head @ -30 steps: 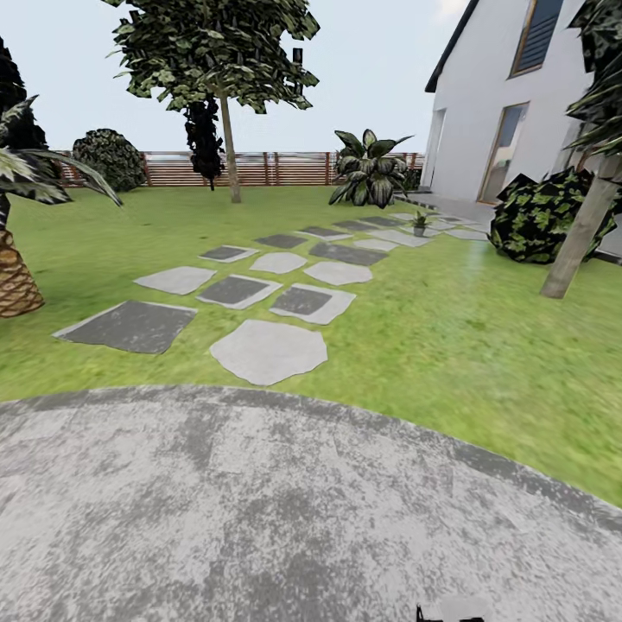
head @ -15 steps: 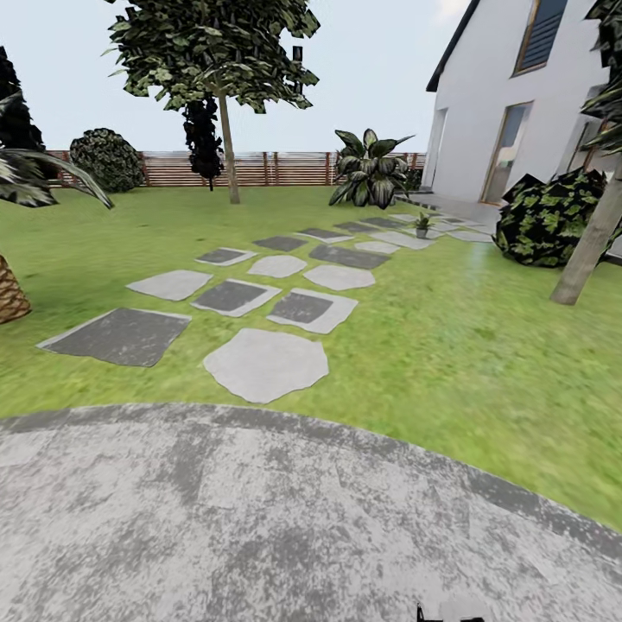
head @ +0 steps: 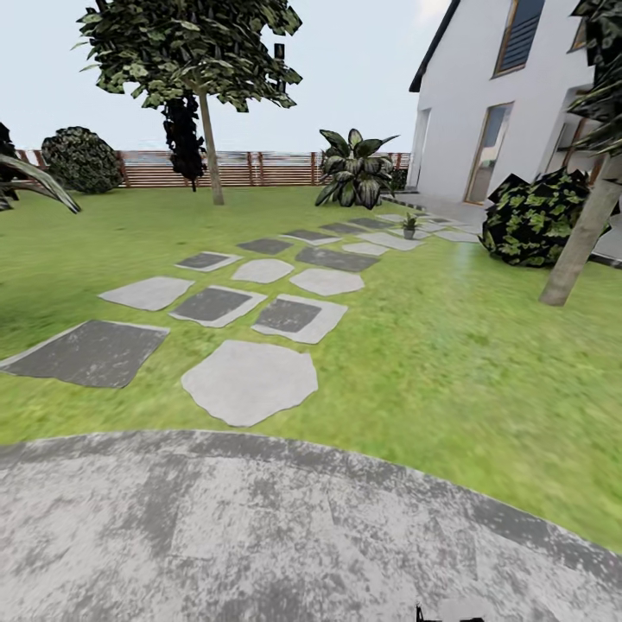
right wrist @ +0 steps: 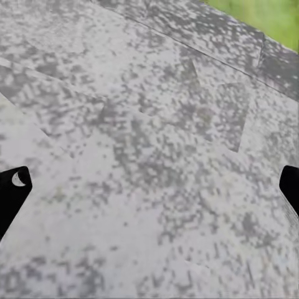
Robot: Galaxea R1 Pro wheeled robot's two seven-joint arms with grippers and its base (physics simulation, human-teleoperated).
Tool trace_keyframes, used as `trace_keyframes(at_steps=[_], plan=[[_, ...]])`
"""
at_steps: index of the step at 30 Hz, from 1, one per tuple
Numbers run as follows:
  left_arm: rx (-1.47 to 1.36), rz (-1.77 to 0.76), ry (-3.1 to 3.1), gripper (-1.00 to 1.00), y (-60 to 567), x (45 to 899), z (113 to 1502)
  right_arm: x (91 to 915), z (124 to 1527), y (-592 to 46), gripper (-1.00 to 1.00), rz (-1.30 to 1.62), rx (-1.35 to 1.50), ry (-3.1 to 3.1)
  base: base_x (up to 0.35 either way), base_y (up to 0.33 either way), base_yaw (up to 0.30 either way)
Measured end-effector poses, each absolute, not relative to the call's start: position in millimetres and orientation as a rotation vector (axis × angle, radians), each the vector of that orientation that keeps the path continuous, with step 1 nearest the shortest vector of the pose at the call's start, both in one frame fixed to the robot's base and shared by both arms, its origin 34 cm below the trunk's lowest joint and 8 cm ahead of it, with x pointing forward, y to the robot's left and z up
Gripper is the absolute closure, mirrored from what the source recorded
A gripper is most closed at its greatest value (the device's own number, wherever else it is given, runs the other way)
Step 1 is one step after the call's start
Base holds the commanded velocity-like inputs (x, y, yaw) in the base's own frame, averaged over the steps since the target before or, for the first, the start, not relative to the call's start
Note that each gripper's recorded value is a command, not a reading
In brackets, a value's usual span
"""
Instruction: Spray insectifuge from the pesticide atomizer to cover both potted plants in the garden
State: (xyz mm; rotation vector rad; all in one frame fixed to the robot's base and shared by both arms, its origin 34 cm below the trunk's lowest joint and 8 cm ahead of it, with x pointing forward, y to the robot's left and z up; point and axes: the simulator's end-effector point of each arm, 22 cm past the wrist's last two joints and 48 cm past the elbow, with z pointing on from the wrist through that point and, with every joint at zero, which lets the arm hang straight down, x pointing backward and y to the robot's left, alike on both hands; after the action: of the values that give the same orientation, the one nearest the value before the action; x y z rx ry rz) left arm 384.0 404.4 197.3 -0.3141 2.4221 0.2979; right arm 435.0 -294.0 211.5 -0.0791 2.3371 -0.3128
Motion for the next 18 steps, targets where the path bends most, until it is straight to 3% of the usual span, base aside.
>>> trace_keyframes(at_steps=[18], plan=[[-0.314,0.298,2.421,1.0,404.3,384.0,197.4,435.0,211.4,-293.8,-1.0,-0.312,-0.08,2.338,0.339,0.091,0.0]])
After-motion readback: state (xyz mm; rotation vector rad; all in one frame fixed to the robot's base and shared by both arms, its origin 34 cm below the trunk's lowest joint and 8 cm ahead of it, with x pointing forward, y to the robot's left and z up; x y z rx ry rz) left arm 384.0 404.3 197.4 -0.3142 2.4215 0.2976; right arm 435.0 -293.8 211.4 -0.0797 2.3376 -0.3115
